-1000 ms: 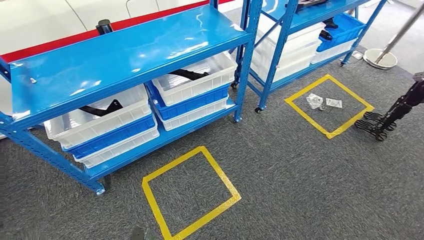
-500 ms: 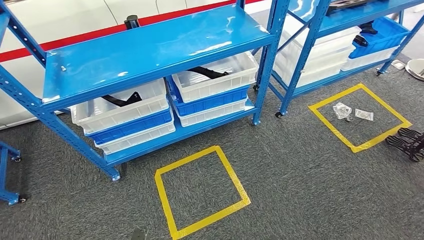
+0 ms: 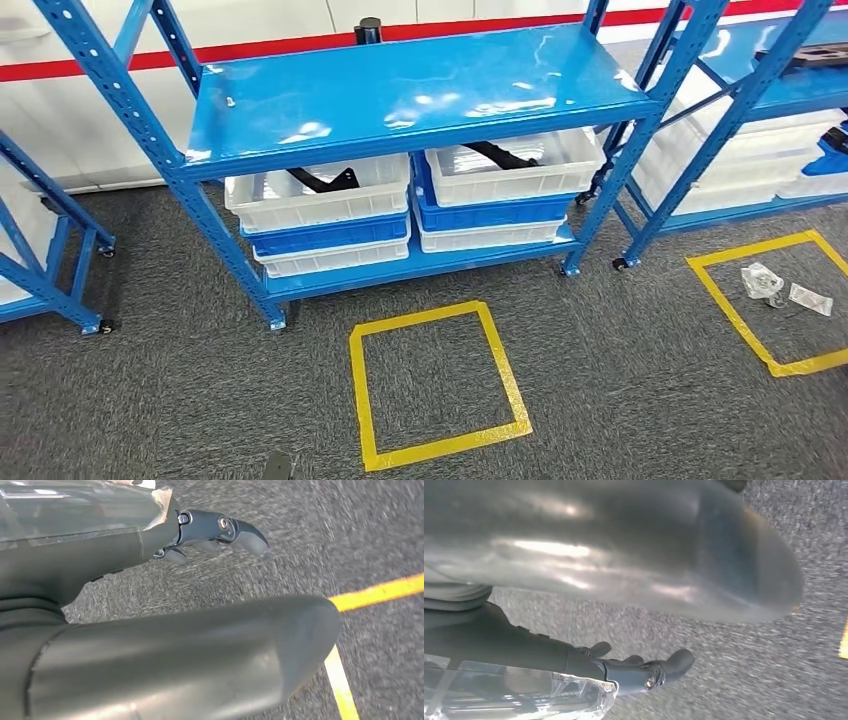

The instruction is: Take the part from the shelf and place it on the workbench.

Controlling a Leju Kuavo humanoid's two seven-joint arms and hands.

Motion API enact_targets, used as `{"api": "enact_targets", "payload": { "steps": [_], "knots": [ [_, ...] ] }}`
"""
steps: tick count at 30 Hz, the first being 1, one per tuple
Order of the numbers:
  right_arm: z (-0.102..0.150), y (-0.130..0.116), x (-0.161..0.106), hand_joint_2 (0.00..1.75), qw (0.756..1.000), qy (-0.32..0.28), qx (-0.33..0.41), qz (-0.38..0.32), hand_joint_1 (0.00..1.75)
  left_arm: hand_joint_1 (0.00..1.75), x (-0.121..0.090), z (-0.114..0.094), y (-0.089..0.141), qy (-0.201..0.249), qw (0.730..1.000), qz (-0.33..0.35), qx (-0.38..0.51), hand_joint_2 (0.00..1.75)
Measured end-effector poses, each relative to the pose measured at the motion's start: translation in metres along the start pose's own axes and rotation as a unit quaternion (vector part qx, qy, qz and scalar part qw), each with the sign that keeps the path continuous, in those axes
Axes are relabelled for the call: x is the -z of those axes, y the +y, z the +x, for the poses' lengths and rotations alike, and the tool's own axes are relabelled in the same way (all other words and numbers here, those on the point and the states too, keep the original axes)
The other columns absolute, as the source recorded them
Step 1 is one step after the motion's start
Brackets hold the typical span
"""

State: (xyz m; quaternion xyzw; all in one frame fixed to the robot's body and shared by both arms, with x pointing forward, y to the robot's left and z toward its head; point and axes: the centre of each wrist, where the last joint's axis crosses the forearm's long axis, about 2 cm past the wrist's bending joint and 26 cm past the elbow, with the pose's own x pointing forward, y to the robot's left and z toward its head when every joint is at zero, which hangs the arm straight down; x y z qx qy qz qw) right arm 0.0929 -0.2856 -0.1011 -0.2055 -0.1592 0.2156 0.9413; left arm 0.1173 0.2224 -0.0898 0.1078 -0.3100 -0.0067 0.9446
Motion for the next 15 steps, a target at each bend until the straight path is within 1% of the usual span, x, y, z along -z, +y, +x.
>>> {"api": "enact_targets", "payload": {
  "steps": [9,15],
  "knots": [
    [0.0028,-0.0008,0.0004,0.00,1.000,-0.003,0.001,-0.001,0.00,0.00,-0.0004,-0.0027,0.0018,0.002,1.000,0.002,0.002,0.00],
    [0.0001,-0.0005,0.0002,0.00,1.000,-0.003,0.002,-0.003,0.00,0.00,-0.0001,-0.0019,0.0017,0.003,1.000,0.002,0.000,0.00]
  ]
}}
